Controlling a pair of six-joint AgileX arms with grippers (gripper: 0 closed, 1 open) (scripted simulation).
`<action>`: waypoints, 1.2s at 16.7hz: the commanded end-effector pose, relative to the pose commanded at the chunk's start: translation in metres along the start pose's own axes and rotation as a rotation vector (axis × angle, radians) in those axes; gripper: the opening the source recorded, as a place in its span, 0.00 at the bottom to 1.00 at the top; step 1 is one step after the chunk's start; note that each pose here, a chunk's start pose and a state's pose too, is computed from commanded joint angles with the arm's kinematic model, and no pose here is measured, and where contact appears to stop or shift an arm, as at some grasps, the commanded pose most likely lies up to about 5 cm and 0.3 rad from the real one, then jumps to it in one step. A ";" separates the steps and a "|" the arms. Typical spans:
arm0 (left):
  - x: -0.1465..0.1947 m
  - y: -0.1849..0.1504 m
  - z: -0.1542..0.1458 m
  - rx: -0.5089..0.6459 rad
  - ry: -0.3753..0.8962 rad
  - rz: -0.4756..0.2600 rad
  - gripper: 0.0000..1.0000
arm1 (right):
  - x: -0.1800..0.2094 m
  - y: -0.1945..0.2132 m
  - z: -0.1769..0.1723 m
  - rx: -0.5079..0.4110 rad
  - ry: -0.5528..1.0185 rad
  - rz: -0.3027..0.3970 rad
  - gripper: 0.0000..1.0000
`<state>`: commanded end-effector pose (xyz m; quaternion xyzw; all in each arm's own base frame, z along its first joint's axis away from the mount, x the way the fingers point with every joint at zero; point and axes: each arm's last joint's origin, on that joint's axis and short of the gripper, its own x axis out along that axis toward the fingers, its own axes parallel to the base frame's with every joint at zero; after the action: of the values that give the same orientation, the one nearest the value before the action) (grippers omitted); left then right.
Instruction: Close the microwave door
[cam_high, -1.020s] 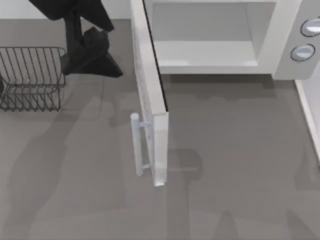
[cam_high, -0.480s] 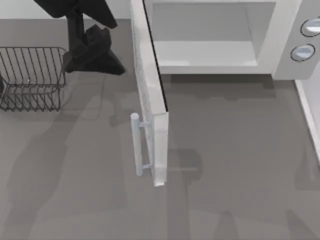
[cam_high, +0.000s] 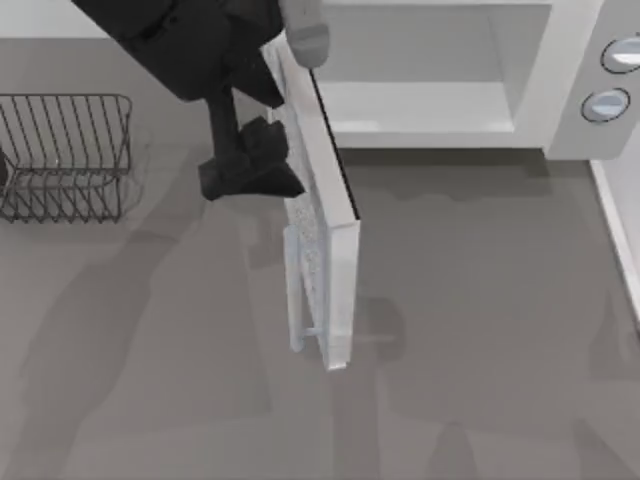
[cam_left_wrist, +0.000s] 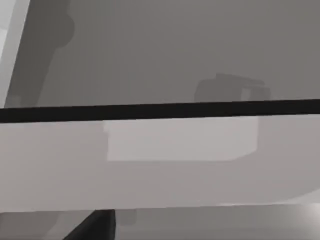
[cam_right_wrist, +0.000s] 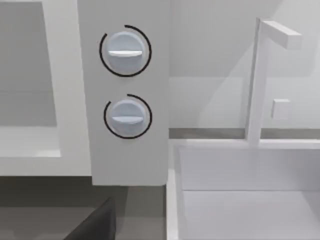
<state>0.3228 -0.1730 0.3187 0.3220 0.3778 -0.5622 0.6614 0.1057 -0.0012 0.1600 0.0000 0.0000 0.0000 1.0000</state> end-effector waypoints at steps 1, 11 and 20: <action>0.007 -0.001 0.000 0.000 0.000 0.000 1.00 | 0.000 0.000 0.000 0.000 0.000 0.000 1.00; 0.013 -0.001 -0.001 0.000 0.001 -0.001 0.62 | 0.000 0.000 0.000 0.000 0.000 0.000 1.00; 0.013 -0.001 -0.001 0.000 0.001 -0.001 0.00 | 0.000 0.000 0.000 0.000 0.000 0.000 1.00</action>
<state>0.3223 -0.1789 0.3075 0.3219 0.3784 -0.5623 0.6611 0.1057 -0.0012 0.1600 0.0000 0.0000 0.0000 1.0000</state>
